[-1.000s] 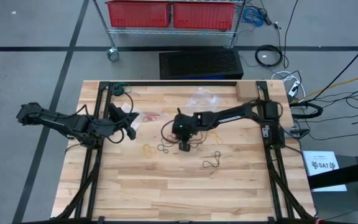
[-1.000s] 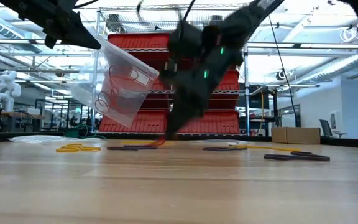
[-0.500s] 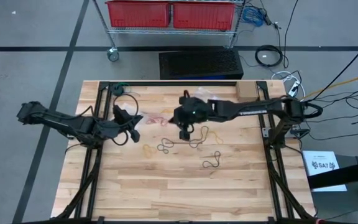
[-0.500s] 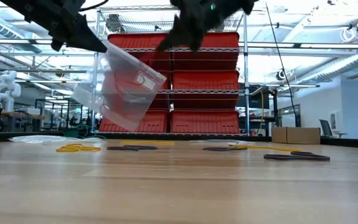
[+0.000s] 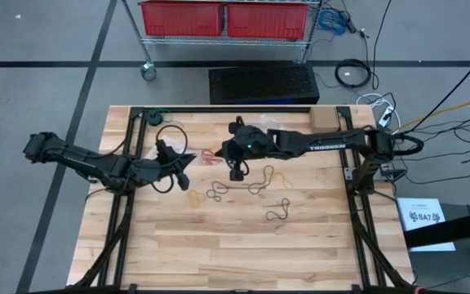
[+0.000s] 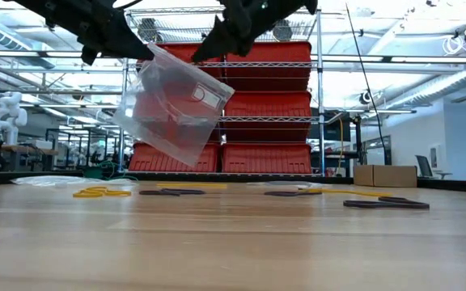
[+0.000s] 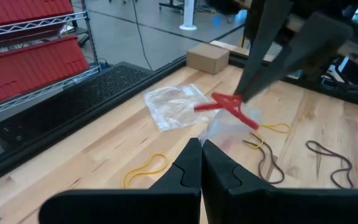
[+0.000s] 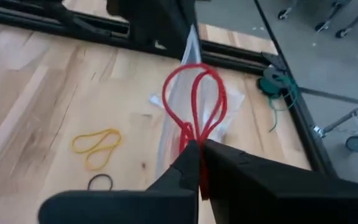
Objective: Sort rubber bands
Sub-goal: Put the red rubber band into the zip bag
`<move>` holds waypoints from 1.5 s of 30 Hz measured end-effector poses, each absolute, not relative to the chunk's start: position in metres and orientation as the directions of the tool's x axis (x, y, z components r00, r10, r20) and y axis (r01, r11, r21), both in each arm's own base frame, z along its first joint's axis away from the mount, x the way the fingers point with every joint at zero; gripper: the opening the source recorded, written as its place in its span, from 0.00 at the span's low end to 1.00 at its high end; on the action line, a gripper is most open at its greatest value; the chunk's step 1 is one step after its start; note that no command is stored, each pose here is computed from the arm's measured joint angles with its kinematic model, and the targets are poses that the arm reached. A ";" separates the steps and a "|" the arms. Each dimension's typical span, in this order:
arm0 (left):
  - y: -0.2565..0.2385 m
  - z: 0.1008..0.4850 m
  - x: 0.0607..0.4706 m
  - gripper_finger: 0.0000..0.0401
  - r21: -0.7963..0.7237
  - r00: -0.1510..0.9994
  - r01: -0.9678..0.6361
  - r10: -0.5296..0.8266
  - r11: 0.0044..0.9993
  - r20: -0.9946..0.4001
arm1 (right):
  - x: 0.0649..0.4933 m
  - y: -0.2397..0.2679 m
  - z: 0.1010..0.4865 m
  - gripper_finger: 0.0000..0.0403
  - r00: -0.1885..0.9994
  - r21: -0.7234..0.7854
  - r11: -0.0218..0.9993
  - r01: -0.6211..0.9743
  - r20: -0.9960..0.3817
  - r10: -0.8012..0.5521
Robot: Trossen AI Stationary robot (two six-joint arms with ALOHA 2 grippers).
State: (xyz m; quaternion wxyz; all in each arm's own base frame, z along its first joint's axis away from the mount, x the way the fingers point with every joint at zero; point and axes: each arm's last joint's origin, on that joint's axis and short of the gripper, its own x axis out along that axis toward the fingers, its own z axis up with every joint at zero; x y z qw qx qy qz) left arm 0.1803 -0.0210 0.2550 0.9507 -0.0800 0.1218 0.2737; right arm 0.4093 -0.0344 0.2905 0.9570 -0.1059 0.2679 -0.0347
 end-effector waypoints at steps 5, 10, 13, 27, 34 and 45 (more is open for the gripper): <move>-0.021 0.255 0.180 0.00 -0.083 0.816 -0.547 0.509 0.833 -0.274 | 0.412 -0.033 0.286 0.00 0.849 -0.208 0.978 0.011 -0.515 -0.119; -0.020 0.255 0.180 0.00 -0.079 0.806 -0.563 0.526 0.823 -0.270 | 0.412 -0.031 0.288 0.00 0.853 -0.195 0.981 0.016 -0.508 -0.115; -0.020 0.255 0.180 0.00 -0.073 0.800 -0.572 0.536 0.817 -0.270 | 0.413 -0.028 0.296 0.00 0.866 -0.195 0.981 0.019 -0.487 -0.113; -0.020 0.253 0.182 0.00 -0.069 0.793 -0.581 0.545 0.811 -0.273 | 0.422 -0.032 0.282 0.00 0.841 -0.175 0.983 0.051 -0.523 -0.137; -0.020 0.253 0.182 0.00 -0.071 0.793 -0.581 0.544 0.811 -0.272 | 0.427 -0.036 0.270 0.00 0.828 -0.141 0.987 0.073 -0.543 -0.139; -0.021 0.255 0.183 0.00 -0.095 0.816 -0.552 0.512 0.829 -0.268 | 0.427 -0.059 0.263 0.13 0.818 0.019 0.990 0.141 -0.565 -0.105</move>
